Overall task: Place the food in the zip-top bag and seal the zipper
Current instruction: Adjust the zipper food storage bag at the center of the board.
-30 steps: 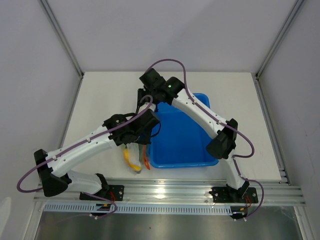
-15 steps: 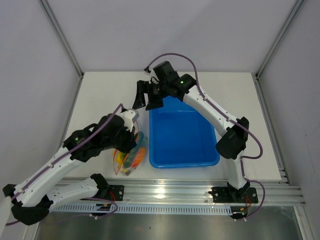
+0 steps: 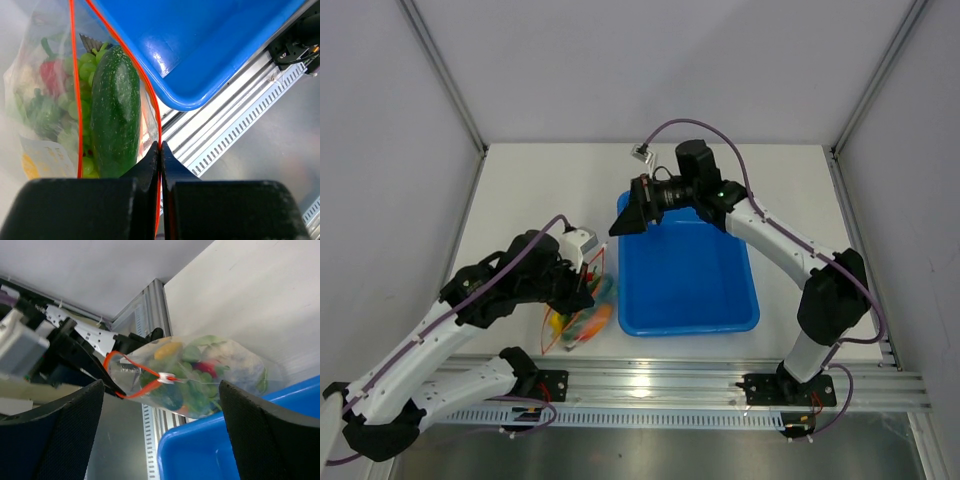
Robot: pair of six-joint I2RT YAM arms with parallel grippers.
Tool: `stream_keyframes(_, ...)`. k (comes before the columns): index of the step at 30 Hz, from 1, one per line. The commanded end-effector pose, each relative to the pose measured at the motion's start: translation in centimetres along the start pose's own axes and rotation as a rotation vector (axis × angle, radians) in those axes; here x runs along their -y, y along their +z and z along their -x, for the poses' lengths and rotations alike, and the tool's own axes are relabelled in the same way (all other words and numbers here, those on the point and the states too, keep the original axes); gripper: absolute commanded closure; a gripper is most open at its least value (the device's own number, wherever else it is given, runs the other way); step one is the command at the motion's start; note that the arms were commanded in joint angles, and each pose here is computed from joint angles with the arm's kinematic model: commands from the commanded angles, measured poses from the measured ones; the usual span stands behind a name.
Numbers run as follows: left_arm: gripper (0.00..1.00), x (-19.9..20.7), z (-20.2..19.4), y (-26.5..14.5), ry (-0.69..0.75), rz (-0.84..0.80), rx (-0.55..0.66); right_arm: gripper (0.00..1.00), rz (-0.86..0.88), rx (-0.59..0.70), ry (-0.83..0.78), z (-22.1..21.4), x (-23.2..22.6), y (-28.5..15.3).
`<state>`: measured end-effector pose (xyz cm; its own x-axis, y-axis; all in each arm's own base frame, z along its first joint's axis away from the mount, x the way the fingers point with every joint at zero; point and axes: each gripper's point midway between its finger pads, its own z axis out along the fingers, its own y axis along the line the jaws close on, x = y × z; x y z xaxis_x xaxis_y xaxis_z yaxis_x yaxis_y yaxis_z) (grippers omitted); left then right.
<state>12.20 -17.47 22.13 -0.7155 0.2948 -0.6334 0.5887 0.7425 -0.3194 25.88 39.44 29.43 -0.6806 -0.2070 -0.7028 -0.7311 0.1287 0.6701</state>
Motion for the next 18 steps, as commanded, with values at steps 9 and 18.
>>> stream_keyframes(9, 0.99, 0.3, 0.6, -1.8, -0.047, -0.007, 0.036, 0.28, 0.326, 0.029, -0.113, -0.7, -0.4, -0.7)
stream_keyframes(18, 1.00, -0.2, 0.4, -1.9, -0.072, 0.014, 0.015, 0.29, 0.386, -0.009, -0.112, -2.1, 0.0, 1.9)
